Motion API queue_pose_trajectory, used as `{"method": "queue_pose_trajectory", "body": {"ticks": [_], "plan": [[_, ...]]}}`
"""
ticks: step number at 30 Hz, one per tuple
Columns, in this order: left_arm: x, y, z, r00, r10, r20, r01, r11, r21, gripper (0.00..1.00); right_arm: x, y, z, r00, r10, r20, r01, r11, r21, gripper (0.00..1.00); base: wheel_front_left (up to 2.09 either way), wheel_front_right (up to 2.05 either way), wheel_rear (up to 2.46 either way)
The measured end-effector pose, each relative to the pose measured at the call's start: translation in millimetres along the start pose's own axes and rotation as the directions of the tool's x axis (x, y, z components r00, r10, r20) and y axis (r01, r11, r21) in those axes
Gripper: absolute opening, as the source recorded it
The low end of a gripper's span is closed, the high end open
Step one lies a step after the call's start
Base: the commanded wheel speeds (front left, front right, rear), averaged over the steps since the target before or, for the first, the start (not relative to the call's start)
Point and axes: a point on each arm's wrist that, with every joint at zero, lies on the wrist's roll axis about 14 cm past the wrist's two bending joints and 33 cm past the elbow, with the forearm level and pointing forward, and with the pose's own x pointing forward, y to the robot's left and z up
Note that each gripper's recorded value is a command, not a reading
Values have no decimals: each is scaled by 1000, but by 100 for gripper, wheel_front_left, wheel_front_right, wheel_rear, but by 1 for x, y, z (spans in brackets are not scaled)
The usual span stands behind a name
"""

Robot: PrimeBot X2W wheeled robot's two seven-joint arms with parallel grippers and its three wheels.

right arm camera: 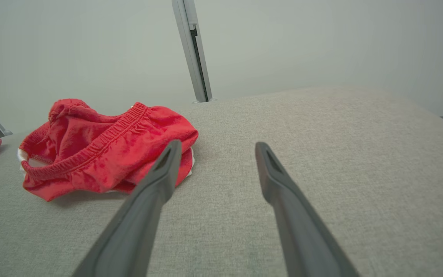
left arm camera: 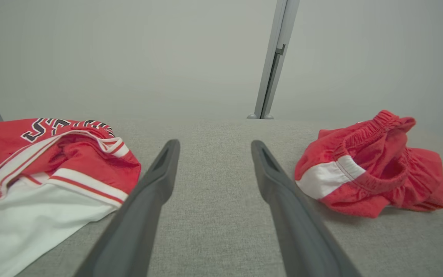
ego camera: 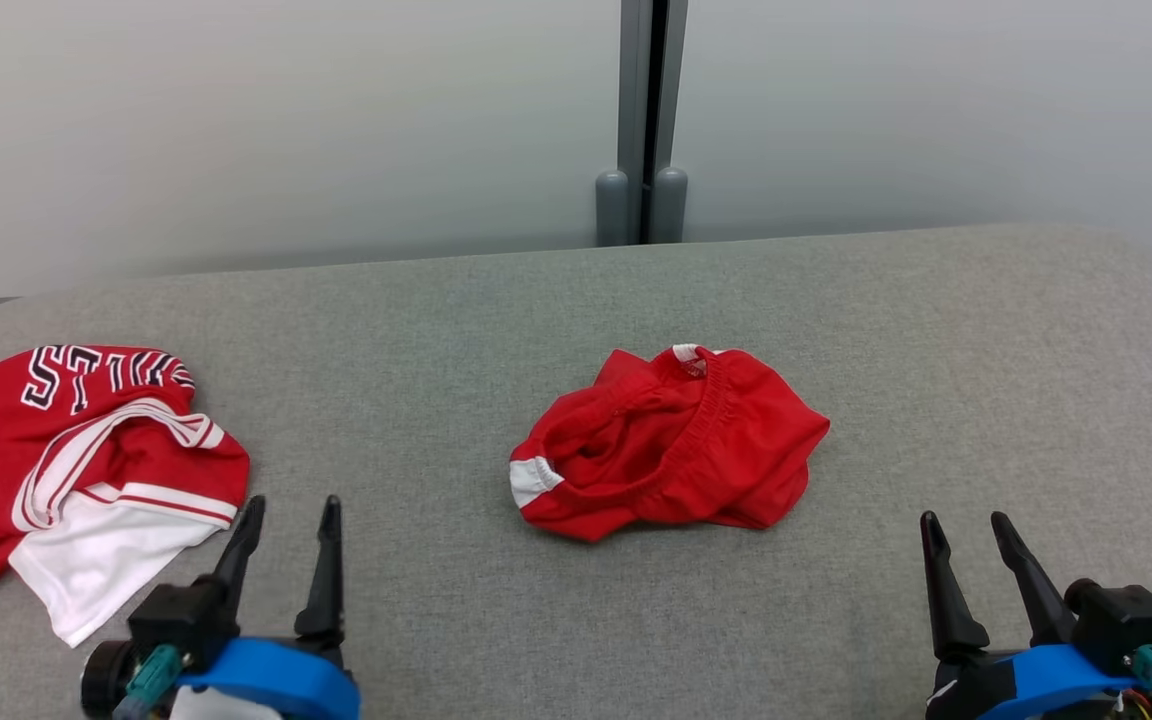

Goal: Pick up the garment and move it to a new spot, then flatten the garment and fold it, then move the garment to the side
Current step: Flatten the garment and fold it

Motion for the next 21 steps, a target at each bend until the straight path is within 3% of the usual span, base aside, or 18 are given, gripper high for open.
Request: {"method": "queue_pose_trajectory", "body": {"ticks": [4,8,16,21], "plan": [[17,-32,6,994,-112,-7,113,993,20,100,1,-3,-3,1000,-7,-11,7,1000,-11,100,0,0,0],[33,-83,4,961,-271,-62,273,961,43,100,5,-2,-3,1000,-6,-18,5,1000,-20,100,0,0,0],[40,-176,-27,814,-526,-247,541,841,-8,100,5,-2,-8,999,-4,-39,3,999,-32,100,0,0,0],[47,-196,-51,737,-571,-362,606,795,-21,100,3,-5,-12,999,-14,-52,13,999,-36,100,0,0,0]]}}
